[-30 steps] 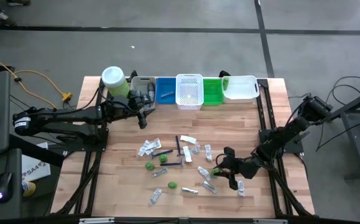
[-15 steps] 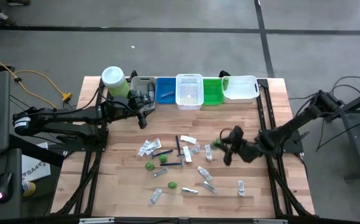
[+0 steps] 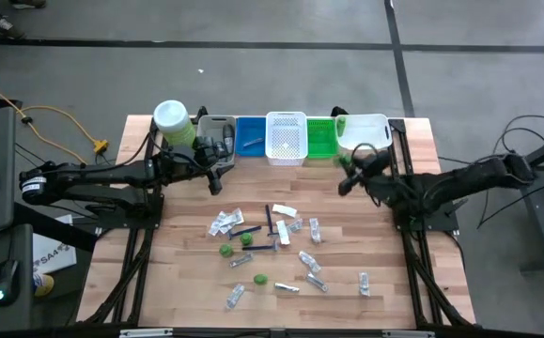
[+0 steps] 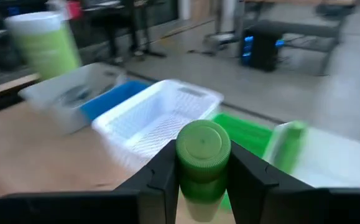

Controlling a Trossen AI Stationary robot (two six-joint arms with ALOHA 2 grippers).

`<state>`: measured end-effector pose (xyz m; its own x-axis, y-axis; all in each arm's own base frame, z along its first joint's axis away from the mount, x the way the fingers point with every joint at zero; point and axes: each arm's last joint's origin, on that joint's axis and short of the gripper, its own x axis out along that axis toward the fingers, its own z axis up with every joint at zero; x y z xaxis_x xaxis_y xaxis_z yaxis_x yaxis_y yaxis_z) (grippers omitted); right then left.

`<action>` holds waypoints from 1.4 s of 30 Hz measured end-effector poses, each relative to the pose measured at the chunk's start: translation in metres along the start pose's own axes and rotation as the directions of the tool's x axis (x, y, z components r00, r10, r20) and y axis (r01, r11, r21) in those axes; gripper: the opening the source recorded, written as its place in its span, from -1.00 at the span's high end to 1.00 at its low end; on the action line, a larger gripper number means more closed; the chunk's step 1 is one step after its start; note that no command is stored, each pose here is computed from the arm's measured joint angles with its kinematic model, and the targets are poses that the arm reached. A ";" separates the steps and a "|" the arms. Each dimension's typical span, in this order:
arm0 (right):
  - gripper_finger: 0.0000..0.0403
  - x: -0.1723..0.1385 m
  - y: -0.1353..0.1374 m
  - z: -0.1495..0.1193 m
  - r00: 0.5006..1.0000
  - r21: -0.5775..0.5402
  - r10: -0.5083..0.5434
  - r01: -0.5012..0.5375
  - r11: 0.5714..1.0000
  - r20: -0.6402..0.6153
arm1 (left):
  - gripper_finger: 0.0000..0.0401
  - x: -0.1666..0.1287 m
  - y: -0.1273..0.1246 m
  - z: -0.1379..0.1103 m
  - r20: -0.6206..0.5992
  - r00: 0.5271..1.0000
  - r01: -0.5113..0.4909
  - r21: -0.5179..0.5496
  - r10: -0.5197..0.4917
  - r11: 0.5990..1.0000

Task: Pick & Place Travel size toiletries
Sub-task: Put the green shampoo into the right white bin

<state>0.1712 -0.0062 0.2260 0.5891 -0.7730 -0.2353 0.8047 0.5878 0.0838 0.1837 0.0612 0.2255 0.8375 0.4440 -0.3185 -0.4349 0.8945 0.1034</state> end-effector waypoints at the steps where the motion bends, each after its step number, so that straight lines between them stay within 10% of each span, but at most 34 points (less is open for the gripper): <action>1: 0.54 0.003 -0.004 0.003 1.000 0.003 -0.026 0.026 1.000 0.009 | 0.10 0.000 0.000 0.000 -0.001 1.000 0.000 0.000 0.000 1.000; 19: 0.55 0.059 -0.068 0.014 0.910 0.068 -0.414 0.415 0.907 -0.037 | 0.10 0.000 0.000 0.000 -0.001 1.000 0.000 -0.008 0.000 1.000; 42: 0.55 0.138 -0.112 -0.017 0.898 0.067 -0.403 0.420 0.905 -0.177 | 0.10 0.000 0.000 0.000 -0.001 1.000 0.000 -0.008 0.000 1.000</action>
<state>0.1610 -0.1750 0.1673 0.1913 -0.8888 -0.4164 0.9806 0.1915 0.0417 0.1837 0.0612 0.2253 0.8371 0.4438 -0.3198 -0.4373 0.8941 0.0961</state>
